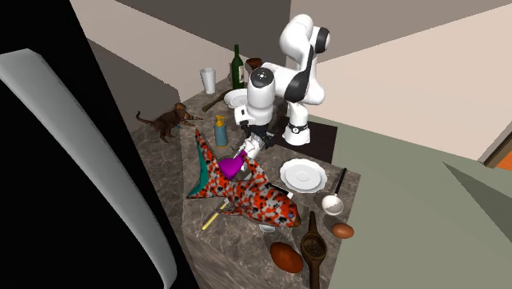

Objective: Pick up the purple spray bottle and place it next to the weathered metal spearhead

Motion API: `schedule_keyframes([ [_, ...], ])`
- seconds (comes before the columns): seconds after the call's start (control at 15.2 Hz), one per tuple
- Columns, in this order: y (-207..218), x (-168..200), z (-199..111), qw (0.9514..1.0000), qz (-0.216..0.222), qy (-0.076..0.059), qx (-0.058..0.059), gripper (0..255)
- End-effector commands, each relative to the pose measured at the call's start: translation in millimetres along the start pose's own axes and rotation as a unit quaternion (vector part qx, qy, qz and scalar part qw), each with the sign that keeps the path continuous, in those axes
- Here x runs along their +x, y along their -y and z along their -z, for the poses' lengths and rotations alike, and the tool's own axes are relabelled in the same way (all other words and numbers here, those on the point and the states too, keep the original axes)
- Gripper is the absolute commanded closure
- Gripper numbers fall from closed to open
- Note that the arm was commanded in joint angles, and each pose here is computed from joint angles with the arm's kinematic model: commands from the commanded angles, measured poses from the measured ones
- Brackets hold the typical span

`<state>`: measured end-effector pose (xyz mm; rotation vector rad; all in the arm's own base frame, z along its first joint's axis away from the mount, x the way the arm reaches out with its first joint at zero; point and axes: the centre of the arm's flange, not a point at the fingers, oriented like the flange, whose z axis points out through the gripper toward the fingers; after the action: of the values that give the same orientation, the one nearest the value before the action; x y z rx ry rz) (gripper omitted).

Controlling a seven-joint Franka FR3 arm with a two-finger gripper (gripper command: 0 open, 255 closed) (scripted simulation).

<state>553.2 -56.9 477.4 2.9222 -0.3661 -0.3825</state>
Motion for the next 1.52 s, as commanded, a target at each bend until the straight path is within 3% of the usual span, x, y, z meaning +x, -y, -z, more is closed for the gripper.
schedule_keyframes([
  [0.0,-5.9,28.9,-16.5,0.9996,-0.017,0.019,-0.01,0],
  [0.4,-26.4,97.2,-59.4,0.9951,-0.063,0.068,-0.036,0],
  [0.92,-28.9,91.6,-99.0,0.9951,-0.063,0.068,-0.036,0],
  [1.39,-28.9,91.6,-98.9,0.9951,-0.063,0.068,-0.036,0],
  [1.45,-31.0,91.1,-99.1,0.9951,-0.063,0.068,-0.036,255],
])
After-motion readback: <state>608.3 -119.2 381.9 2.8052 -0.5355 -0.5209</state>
